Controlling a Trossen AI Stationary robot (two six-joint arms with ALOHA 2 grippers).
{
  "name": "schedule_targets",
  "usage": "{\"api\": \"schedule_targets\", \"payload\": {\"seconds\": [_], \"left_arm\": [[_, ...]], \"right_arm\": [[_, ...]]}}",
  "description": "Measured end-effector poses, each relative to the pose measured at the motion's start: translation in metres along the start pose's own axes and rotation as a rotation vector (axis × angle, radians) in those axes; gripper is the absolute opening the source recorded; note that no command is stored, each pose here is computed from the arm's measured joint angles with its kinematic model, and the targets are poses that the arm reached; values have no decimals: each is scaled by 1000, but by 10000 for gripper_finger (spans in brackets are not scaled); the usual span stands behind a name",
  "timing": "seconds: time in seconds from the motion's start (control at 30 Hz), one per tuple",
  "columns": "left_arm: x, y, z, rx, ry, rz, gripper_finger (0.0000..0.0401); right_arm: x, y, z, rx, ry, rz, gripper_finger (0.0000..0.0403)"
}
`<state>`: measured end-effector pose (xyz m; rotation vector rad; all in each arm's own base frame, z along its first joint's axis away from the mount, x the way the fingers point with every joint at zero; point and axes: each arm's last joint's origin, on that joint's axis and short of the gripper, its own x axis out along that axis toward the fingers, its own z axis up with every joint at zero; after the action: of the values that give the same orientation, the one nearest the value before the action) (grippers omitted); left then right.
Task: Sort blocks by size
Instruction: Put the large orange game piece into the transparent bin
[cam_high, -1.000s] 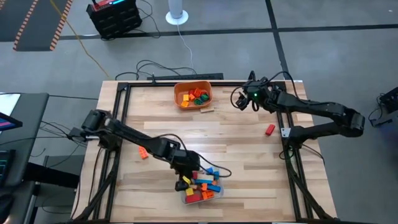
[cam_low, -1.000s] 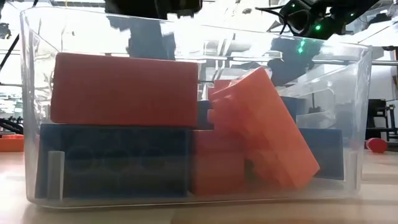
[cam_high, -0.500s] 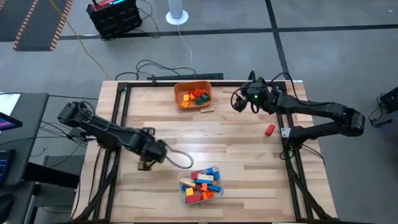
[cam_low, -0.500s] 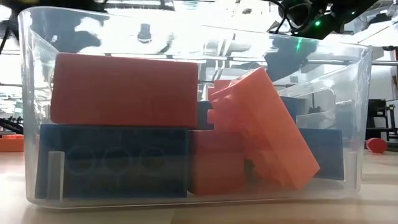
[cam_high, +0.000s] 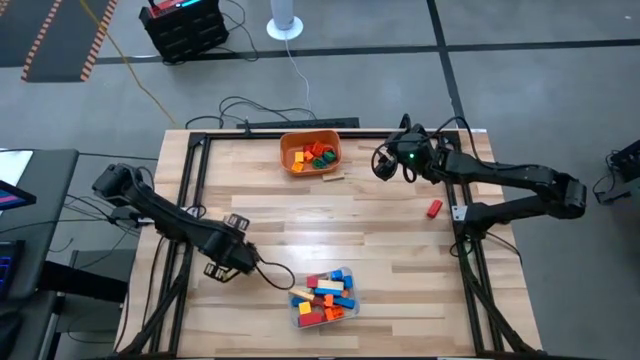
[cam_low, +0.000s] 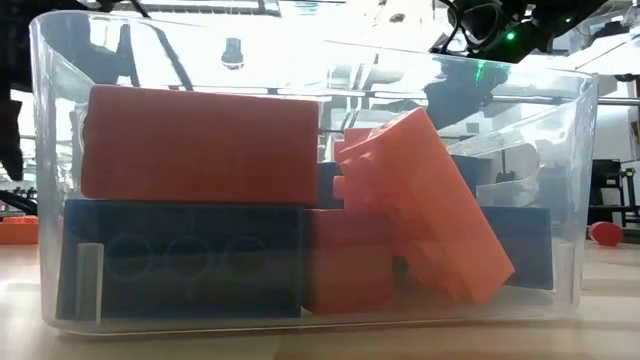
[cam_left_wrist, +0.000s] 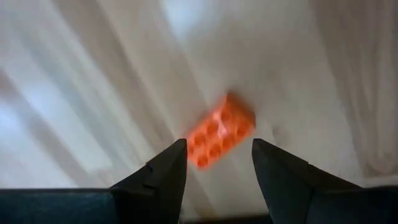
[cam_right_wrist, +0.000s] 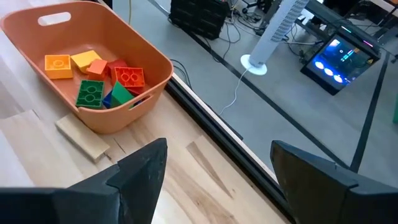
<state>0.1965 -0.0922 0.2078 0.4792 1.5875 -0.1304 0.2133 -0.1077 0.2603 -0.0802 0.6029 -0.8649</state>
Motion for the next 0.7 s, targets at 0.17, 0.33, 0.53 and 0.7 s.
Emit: {"api": "schedule_targets", "payload": {"seconds": [0.17, 0.33, 0.53, 0.7], "left_arm": [[16, -5, 3, 91, 9, -40, 178], [31, -8, 7, 118, 64, -45, 196], [37, -9, 9, 177, 94, -34, 242], [47, -11, 1, 305, 133, -42, 270]], "right_arm": [[0, 1, 0, 0, -3, 6, 317], [-1, 3, 1, -3, -8, 12, 317], [-1, 2, 1, -1, -8, 12, 317], [-1, 2, 1, 5, -9, 12, 317]]}}
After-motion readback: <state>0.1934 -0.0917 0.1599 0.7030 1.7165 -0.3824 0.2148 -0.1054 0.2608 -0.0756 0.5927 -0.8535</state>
